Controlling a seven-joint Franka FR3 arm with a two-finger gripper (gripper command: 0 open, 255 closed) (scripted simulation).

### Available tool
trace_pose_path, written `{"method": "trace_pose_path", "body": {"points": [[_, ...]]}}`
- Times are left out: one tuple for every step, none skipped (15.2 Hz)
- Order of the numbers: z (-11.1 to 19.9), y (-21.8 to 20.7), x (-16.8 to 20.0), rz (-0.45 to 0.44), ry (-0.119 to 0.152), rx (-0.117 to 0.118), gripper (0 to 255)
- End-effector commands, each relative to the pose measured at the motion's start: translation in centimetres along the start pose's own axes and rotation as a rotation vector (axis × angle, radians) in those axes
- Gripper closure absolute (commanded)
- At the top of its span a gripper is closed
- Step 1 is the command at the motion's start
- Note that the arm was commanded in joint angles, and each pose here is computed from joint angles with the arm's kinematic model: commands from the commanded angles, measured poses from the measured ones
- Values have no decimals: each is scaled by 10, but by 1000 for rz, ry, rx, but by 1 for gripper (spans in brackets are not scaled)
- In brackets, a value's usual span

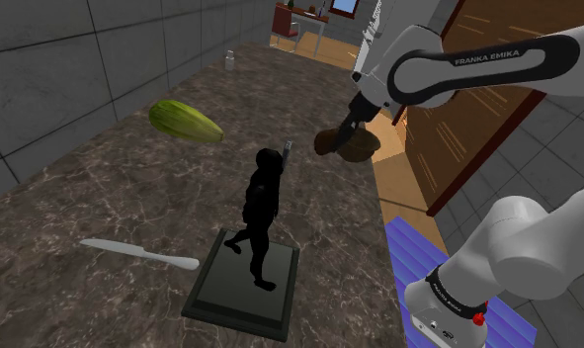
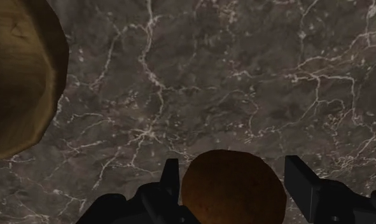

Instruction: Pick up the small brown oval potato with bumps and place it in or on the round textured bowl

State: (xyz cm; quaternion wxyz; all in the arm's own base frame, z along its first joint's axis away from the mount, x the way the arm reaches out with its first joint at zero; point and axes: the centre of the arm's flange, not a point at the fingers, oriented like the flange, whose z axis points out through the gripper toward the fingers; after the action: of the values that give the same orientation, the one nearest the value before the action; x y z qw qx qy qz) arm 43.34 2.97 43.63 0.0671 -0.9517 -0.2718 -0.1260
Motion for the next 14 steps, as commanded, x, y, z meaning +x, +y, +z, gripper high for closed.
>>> {"method": "trace_pose_path", "body": {"points": [[-11,-2,3,0,0,0,255],[-16,-2,4,0,0,0,255],[-21,-3,5,0,0,0,255],[-26,-3,7,0,0,0,255],[-31,-3,8,0,0,0,255],[-36,-4,10,0,0,0,255],[-41,-4,11,0,0,0,255],[-46,-4,13,0,0,0,255],[-49,-4,13,0,0,0,255],[-51,8,8,0,0,0,255],[-53,20,3,0,0,0,255],[-55,32,-2,0,0,0,255],[-57,44,-7,0,0,0,255],[-59,56,-12,0,0,0,255]]}}
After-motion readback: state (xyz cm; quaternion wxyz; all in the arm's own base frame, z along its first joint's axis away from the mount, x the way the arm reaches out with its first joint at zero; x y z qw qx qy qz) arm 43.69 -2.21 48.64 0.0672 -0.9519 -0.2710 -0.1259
